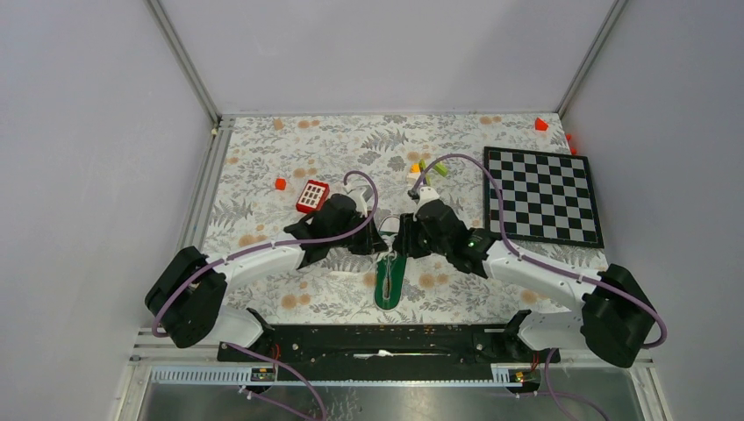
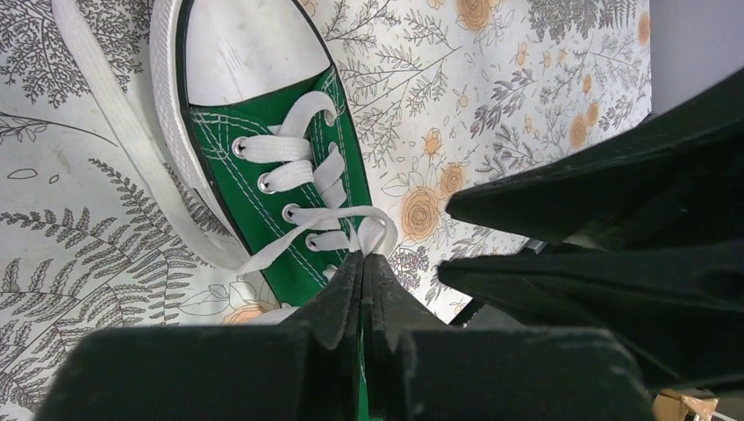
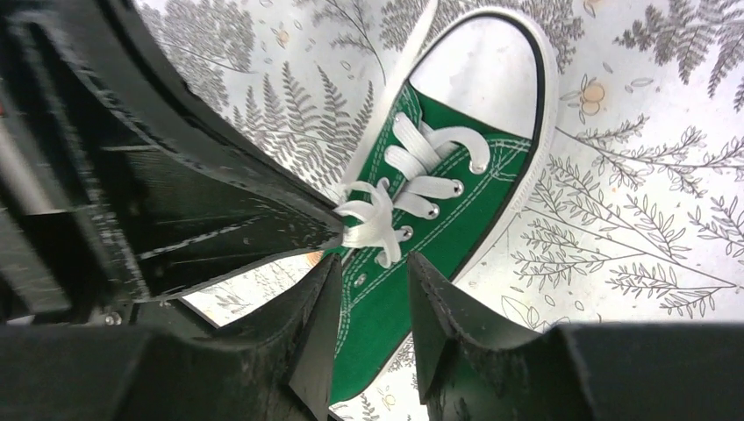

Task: Tie the shoes
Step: Cross the shoelace with the shoelace.

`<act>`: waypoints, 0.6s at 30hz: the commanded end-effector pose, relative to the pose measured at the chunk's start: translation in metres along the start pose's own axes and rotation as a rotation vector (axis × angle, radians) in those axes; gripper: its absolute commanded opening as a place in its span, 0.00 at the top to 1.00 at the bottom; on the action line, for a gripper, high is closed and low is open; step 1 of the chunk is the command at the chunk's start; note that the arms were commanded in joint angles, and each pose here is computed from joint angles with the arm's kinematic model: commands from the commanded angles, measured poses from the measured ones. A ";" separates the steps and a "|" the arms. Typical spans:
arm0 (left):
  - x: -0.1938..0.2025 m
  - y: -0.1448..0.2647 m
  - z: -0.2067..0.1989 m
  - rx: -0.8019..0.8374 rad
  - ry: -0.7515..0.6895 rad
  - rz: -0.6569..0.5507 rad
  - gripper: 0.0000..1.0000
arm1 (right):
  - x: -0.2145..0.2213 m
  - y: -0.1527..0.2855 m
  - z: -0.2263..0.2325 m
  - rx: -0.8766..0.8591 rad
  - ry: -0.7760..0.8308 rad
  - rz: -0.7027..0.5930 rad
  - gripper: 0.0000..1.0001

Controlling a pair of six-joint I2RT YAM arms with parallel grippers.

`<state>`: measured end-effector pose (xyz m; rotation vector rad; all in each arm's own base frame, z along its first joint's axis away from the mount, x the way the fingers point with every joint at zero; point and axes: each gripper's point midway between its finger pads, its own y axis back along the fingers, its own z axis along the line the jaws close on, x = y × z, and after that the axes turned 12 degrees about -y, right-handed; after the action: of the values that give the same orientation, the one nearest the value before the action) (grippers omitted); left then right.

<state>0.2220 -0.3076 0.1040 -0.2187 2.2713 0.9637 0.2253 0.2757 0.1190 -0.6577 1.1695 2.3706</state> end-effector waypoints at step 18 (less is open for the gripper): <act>-0.012 -0.003 -0.023 0.109 -0.111 0.054 0.81 | 0.015 -0.017 -0.013 0.018 -0.005 0.041 0.61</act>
<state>0.2164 -0.3134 0.1018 -0.0991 2.2572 0.9498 0.2207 0.2744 0.0849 -0.6142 1.2618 2.3916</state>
